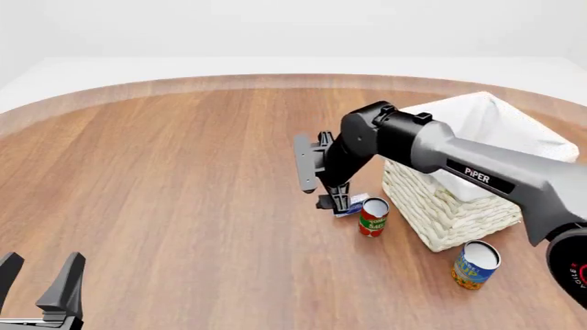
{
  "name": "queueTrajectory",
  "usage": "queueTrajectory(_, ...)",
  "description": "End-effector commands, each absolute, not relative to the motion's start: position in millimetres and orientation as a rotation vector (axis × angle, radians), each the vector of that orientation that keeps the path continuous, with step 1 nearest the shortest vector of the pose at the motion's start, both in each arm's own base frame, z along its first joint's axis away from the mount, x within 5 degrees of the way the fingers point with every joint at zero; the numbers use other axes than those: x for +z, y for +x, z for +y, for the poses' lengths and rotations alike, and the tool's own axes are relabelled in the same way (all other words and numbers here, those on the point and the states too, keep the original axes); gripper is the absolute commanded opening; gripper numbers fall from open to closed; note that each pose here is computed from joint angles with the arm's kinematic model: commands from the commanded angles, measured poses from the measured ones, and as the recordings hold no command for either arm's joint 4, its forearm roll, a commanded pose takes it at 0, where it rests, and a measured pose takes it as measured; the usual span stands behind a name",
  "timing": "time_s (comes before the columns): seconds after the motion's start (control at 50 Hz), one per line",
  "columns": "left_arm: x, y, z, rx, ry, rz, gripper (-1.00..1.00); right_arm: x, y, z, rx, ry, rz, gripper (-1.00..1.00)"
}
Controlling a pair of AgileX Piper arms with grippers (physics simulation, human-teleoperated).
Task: Pick up the alphabet soup and the cream cheese box, and put them in the basket.
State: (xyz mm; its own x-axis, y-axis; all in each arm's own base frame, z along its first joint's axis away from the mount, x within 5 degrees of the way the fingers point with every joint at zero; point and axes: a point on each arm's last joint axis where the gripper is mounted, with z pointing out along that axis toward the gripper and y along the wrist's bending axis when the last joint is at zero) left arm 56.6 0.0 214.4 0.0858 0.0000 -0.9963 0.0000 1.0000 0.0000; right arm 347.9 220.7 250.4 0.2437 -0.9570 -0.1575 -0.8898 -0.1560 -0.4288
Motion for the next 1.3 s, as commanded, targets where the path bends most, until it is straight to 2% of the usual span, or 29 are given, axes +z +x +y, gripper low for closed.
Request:
queueTrajectory(0.02, 214, 57, 0, 0.000, 0.000, 1.485, 1.00, 246, 353, 218, -0.212, -2.116, 1.684, 1.00)
queueTrajectory(0.36, 214, 57, 0, 0.000, 0.000, 1.485, 1.00, 249, 356, 213, -0.208, -2.165, 1.692, 1.00)
queueTrajectory(1.3, 214, 57, 0, 0.000, 0.000, 1.485, 1.00, 221, 391, 212, -0.151, -2.238, 1.820, 1.00)
